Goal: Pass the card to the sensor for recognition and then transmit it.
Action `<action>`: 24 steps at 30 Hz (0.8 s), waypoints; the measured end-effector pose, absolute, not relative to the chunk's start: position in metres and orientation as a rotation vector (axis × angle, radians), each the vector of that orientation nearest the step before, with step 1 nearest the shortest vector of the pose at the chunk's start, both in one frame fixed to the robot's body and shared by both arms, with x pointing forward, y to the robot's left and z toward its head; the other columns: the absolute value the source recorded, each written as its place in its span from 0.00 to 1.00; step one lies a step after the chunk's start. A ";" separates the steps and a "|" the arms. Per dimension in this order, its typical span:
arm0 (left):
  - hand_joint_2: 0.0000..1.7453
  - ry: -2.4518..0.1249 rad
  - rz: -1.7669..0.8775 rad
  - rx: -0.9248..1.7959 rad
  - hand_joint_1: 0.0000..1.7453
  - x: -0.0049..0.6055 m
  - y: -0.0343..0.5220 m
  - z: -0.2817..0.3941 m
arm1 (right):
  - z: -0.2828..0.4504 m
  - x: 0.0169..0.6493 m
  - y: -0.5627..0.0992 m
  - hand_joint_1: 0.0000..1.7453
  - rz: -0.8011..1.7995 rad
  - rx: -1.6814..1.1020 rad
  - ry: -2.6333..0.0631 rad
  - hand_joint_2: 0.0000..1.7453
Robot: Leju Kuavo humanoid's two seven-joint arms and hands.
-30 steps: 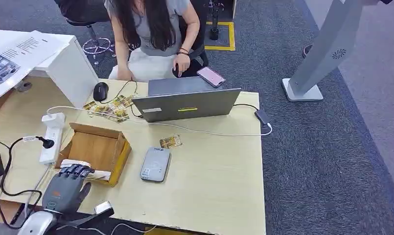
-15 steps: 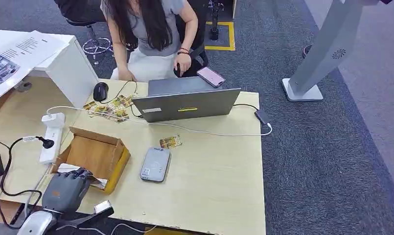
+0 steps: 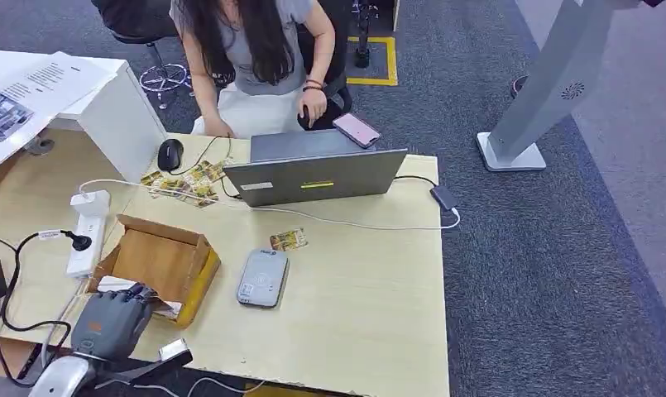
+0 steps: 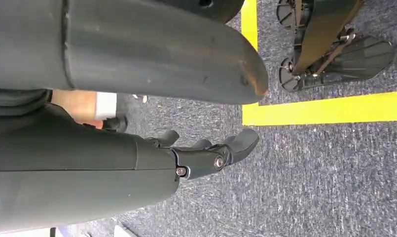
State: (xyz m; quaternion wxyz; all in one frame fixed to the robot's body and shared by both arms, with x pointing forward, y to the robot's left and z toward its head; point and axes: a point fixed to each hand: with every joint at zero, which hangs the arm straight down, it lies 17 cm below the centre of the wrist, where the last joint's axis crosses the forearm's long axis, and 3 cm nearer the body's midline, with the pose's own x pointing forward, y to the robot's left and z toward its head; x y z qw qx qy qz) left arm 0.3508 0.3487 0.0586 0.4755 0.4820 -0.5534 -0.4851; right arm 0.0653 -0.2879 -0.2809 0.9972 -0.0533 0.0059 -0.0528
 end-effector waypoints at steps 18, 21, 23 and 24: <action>1.00 -1.527 -1.140 1.270 1.00 0.386 0.334 0.125 | -0.280 0.074 -0.288 0.00 -0.108 -0.105 -0.005 0.00; 1.00 -1.581 -1.129 1.297 1.00 0.397 0.327 0.147 | -0.280 0.076 -0.287 0.00 -0.109 -0.104 -0.007 0.00; 1.00 -1.614 -1.125 1.307 1.00 0.404 0.320 0.158 | -0.280 0.077 -0.287 0.00 -0.110 -0.102 -0.008 0.00; 1.00 -1.628 -1.125 1.309 1.00 0.406 0.317 0.163 | -0.280 0.077 -0.287 0.00 -0.109 -0.102 -0.008 0.00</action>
